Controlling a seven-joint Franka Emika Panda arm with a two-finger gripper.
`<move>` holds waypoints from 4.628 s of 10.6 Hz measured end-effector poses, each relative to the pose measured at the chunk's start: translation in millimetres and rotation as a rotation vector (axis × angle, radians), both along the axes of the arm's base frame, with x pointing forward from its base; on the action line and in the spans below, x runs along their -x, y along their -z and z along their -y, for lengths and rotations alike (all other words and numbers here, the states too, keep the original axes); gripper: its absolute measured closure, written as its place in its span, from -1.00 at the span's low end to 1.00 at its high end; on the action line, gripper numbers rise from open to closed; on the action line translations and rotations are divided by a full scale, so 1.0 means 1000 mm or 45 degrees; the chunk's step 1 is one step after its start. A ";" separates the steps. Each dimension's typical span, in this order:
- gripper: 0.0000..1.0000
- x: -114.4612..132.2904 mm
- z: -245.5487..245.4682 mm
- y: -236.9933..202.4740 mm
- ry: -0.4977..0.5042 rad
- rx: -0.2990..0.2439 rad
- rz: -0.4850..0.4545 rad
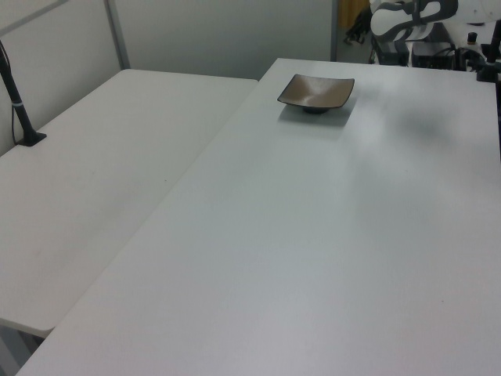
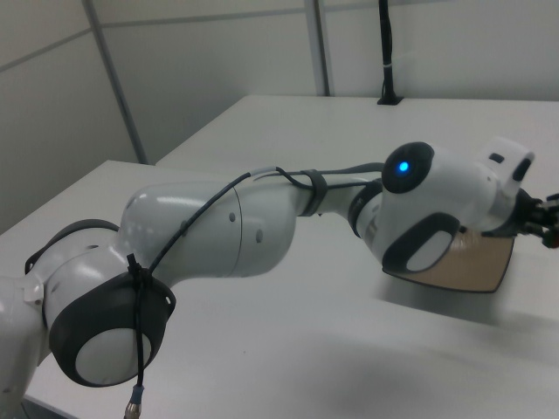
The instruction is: Strawberries on a ceramic plate
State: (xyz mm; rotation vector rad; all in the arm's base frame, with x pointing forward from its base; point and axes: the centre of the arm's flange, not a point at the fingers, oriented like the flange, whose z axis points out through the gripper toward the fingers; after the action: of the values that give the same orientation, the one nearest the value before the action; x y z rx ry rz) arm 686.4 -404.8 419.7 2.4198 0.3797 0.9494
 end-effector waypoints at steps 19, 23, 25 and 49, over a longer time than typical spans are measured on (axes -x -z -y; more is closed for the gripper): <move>0.37 -0.041 -0.140 0.088 0.280 -0.636 0.016; -0.80 -0.045 -0.152 0.088 0.265 -0.650 0.015; -1.00 -0.047 -0.158 0.070 0.247 -0.643 0.040; -1.00 0.108 -0.438 -0.212 0.176 -0.774 -0.797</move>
State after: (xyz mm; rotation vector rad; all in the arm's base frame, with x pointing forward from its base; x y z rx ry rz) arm 578.3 33.4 631.7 3.2331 0.1335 0.2287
